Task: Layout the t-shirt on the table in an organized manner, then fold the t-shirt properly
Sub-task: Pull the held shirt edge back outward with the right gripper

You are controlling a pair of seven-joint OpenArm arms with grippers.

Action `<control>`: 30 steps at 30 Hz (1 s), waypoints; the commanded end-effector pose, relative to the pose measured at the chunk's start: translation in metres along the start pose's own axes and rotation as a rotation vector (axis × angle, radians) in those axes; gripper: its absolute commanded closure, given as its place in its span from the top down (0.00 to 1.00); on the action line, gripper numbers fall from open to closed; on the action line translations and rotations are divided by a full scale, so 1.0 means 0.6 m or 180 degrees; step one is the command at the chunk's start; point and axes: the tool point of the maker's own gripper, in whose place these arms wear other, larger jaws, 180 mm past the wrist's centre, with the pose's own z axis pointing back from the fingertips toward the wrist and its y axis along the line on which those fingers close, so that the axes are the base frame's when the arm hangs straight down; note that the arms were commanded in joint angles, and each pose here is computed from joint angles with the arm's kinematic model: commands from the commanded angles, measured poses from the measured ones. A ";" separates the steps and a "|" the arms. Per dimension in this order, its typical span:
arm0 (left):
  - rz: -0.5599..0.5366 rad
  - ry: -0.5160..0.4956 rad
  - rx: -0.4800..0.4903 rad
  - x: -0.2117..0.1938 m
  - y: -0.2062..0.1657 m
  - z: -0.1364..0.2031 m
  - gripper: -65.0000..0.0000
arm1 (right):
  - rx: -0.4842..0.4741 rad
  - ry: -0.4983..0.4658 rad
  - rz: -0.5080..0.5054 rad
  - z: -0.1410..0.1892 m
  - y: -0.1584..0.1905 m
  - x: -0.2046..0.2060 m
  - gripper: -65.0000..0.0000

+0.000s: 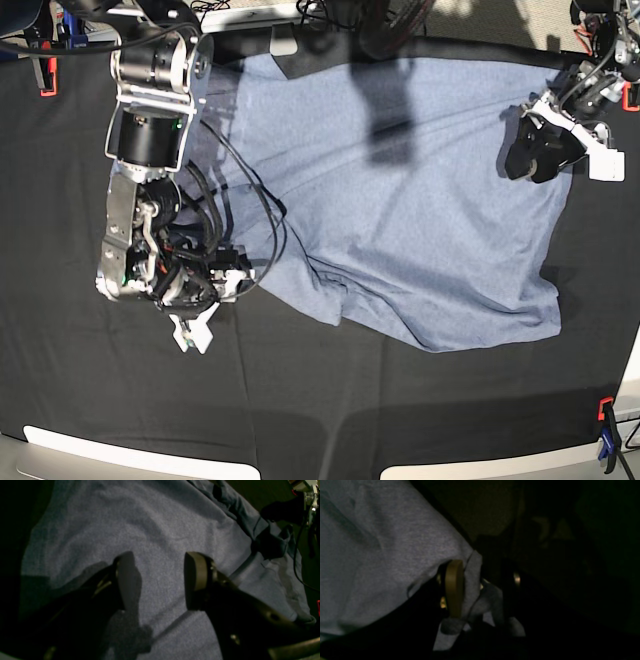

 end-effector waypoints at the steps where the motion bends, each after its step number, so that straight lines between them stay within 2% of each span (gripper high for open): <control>1: -0.0052 -0.0146 -0.0051 0.023 -0.004 0.003 0.45 | 0.0065 -0.0223 0.0016 0.011 0.010 0.037 0.37; 9: -0.0053 -0.0147 -0.0052 0.023 -0.004 0.003 0.45 | 0.0260 -0.0261 -0.0049 -0.001 0.043 0.032 0.35; 11: -0.0053 -0.0147 -0.0052 0.023 -0.004 0.003 0.45 | 0.0270 -0.0262 -0.0048 -0.003 0.047 0.032 0.25; 14: -0.0052 -0.0147 -0.0052 0.023 -0.004 0.003 0.45 | 0.0270 -0.0369 -0.0047 -0.004 0.051 0.042 0.02; 17: -0.0053 -0.0146 -0.0051 0.023 -0.004 0.003 0.45 | 0.0234 -0.0645 -0.0037 0.000 0.048 0.070 0.00; 21: -0.0053 -0.0145 -0.0051 0.023 -0.004 0.003 0.45 | -0.0160 -0.1062 0.0220 0.021 0.016 0.132 0.00; 24: -0.0053 -0.0145 -0.0051 0.023 -0.004 0.003 0.45 | -0.0246 -0.1446 0.0408 0.050 0.015 0.194 0.00; 26: -0.0053 -0.0143 -0.0051 0.023 -0.004 0.003 0.45 | -0.0359 -0.1693 0.0654 0.069 0.018 0.234 0.00; 30: -0.0052 -0.0144 -0.0051 0.023 -0.004 0.003 0.45 | -0.0591 -0.1842 0.1196 0.088 0.032 0.279 0.00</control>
